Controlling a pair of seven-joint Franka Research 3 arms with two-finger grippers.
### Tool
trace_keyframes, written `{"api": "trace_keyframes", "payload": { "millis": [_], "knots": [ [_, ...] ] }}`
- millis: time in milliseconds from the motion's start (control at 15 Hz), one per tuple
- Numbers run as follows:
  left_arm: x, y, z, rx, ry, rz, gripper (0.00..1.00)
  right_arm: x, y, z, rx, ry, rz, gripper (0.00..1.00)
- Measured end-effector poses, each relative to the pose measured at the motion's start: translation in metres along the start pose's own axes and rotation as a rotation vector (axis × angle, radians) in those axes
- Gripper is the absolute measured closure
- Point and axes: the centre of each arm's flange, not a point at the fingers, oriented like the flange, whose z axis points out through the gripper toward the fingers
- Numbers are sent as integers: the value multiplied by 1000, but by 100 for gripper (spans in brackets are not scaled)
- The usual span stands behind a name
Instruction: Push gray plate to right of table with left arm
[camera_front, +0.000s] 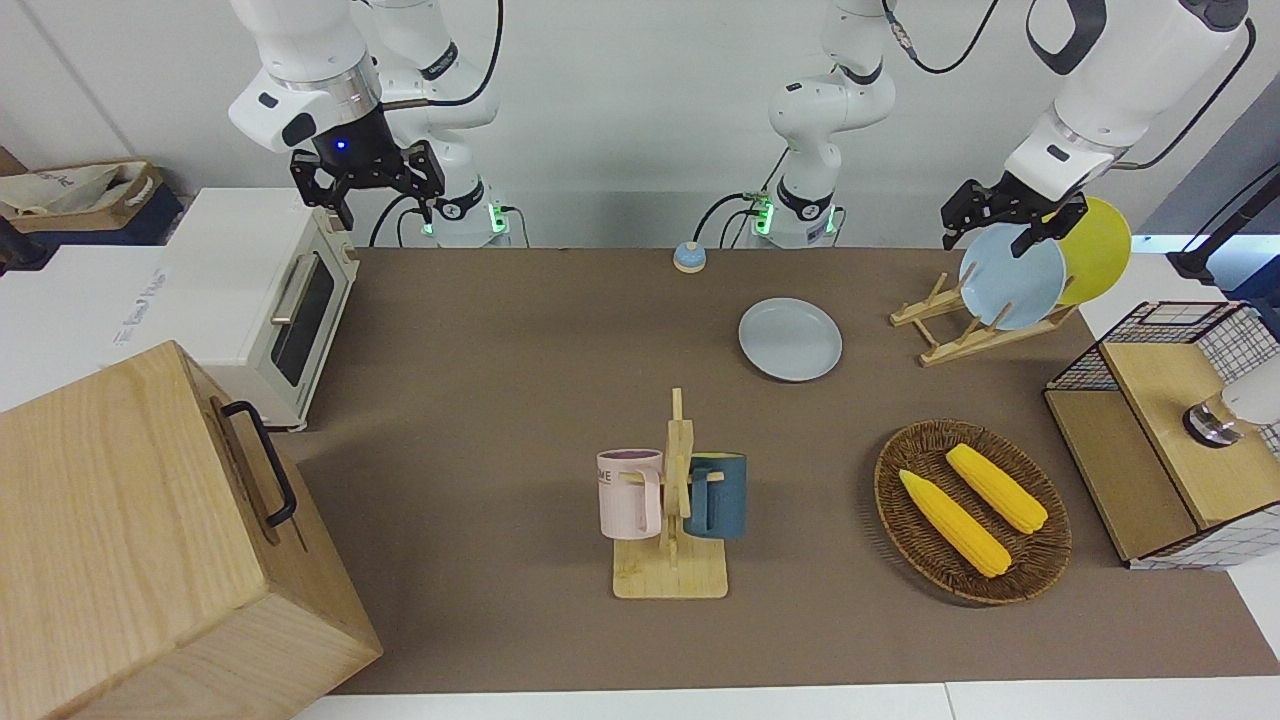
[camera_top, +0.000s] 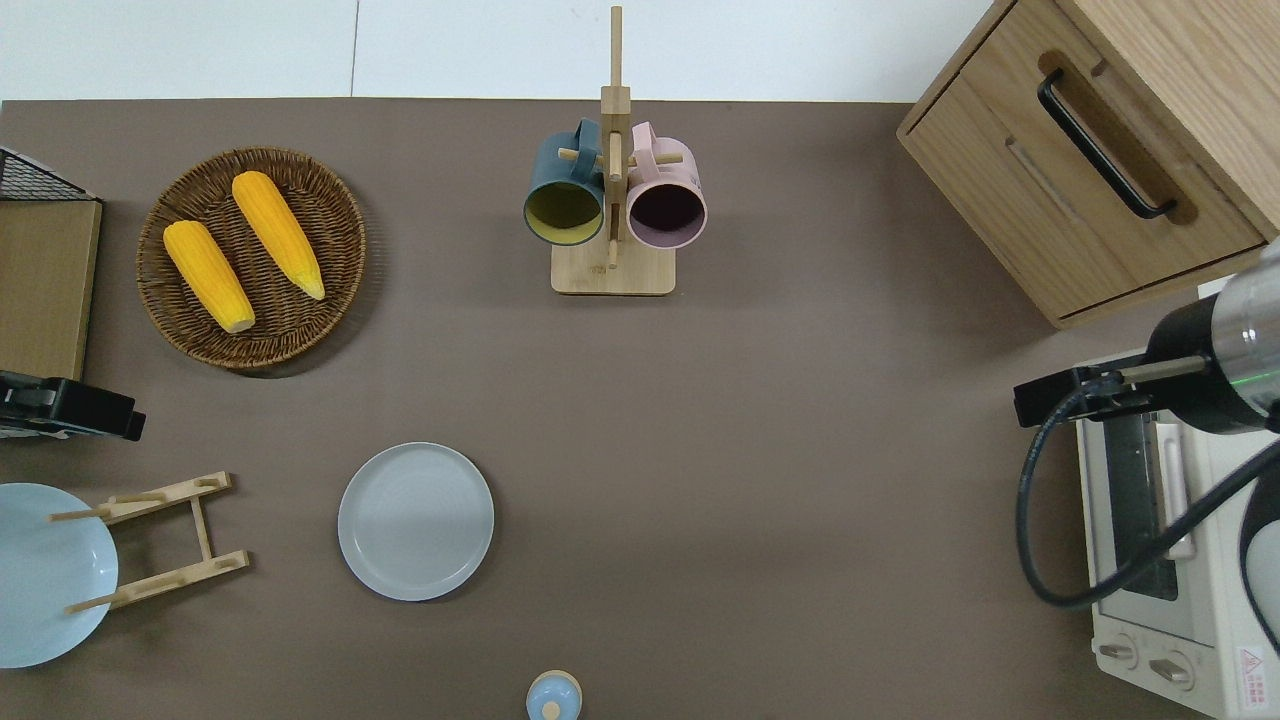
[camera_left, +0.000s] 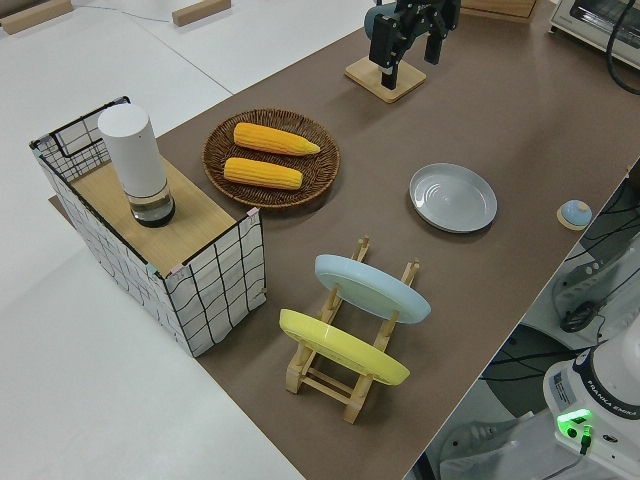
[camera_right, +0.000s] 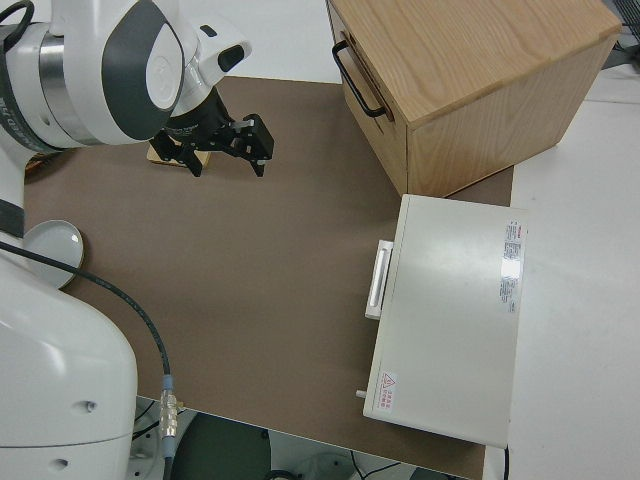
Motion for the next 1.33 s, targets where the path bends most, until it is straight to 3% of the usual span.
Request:
{"api": "trace_keyframes", "payload": {
  "millis": [600,1000,1333],
  "knots": [
    [0,-5,9,-7,-26,-8,0,0,0,0,0,0,0,1],
    [-4,-7,34,-19,-82,-15,0,0,0,0,0,0,0,1],
    [-17,-2,62,-14,-83,-19,0,0,0,0,0,0,0,1]
  ]
}}
